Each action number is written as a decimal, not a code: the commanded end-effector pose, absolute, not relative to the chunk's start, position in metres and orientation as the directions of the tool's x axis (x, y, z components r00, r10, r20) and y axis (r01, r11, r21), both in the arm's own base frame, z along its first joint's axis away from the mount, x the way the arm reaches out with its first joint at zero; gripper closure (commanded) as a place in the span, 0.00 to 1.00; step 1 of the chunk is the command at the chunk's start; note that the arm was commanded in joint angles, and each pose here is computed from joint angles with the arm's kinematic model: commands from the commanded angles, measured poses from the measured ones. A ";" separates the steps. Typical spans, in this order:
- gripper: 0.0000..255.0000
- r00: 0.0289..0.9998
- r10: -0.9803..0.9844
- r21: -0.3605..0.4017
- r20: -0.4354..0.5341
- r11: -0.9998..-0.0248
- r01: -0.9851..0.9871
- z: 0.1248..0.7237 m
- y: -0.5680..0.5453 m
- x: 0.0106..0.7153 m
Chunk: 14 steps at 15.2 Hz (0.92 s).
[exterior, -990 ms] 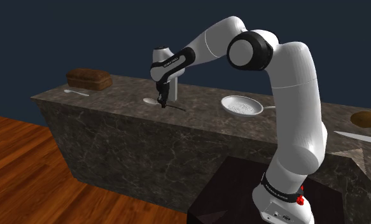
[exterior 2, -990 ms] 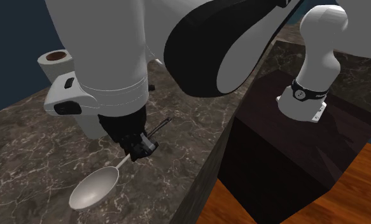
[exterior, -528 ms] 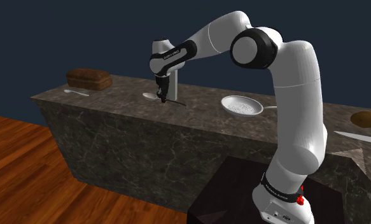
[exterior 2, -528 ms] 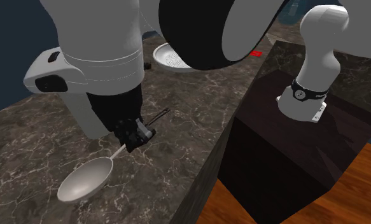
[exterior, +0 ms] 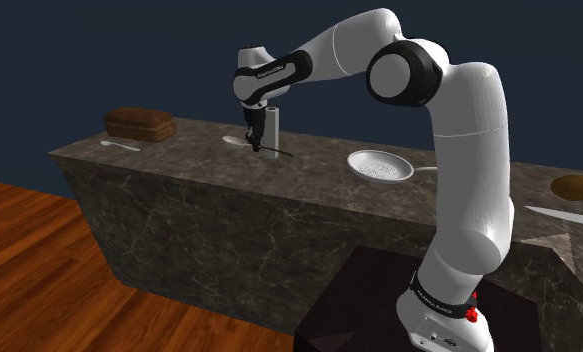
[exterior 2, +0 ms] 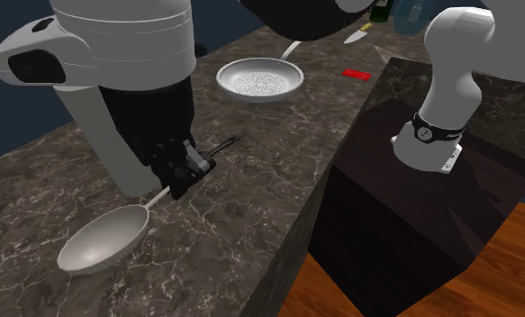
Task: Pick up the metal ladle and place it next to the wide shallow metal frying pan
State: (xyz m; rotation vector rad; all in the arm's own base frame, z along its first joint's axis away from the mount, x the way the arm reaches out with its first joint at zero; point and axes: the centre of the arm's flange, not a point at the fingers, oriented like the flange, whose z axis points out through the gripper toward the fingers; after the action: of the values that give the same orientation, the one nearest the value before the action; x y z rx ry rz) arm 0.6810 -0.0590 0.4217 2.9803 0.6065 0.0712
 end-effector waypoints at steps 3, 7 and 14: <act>1.00 0.920 0.392 0.106 0.026 -0.916 0.387 0.443 -0.059 0.680; 1.00 0.920 0.392 0.106 0.026 -0.916 0.387 0.464 -0.059 0.680; 1.00 0.920 0.392 0.106 0.026 -0.916 0.387 0.470 -0.074 0.602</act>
State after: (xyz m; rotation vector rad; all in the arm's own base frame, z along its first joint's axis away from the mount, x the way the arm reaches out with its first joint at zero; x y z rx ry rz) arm 0.6179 -0.0732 0.4716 2.9800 0.6060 0.0709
